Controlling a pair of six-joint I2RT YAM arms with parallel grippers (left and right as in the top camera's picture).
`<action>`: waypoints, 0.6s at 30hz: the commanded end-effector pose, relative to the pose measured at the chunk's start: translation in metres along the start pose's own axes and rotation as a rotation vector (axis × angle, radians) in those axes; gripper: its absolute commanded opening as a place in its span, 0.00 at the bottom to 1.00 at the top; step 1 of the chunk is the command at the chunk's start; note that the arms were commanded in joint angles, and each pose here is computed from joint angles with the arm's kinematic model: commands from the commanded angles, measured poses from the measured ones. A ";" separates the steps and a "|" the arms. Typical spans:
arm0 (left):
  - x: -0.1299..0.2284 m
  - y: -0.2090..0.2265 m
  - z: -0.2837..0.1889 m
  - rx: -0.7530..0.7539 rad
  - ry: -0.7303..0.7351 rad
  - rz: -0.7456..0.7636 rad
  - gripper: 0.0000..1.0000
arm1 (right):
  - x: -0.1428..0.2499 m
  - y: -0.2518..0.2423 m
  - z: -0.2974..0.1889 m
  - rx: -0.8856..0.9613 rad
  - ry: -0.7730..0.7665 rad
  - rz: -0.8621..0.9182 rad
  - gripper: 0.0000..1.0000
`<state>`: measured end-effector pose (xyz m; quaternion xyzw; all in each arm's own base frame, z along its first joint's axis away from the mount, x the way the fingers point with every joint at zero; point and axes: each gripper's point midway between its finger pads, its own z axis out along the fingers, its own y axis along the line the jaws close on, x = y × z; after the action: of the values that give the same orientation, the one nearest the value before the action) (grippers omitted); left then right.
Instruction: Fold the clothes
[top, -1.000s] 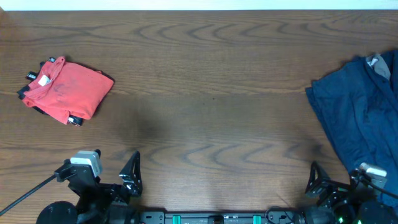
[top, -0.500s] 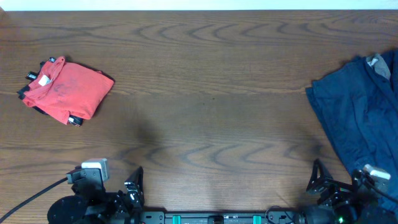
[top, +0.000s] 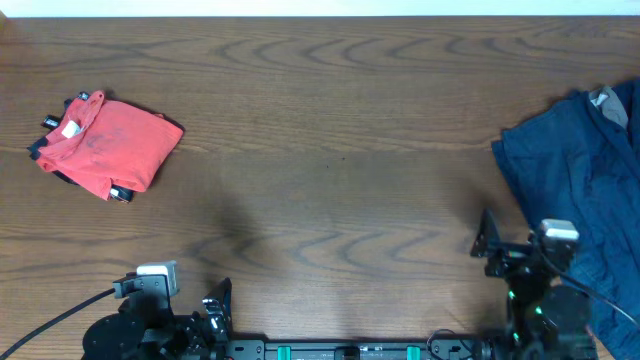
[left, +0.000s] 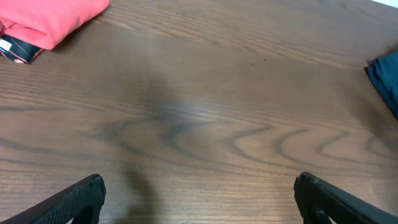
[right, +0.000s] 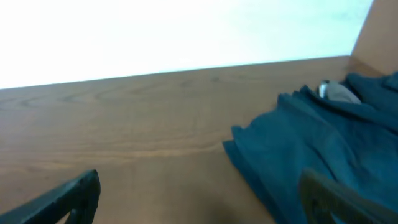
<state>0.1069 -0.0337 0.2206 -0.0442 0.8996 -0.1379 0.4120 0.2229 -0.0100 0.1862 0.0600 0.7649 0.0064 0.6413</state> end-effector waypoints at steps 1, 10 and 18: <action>0.001 0.002 0.001 -0.009 0.000 0.008 0.98 | 0.021 -0.001 0.016 -0.003 -0.019 -0.055 0.99; 0.001 0.002 0.001 -0.009 0.000 0.008 0.98 | 0.031 0.023 0.022 -0.147 -0.038 -0.049 0.99; 0.001 0.002 0.001 -0.009 0.000 0.008 0.98 | 0.030 0.021 0.023 -0.132 -0.049 -0.137 0.99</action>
<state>0.1069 -0.0337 0.2201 -0.0443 0.8999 -0.1378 0.4114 0.2417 0.0110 0.1575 -0.0041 0.7497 0.0313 0.6610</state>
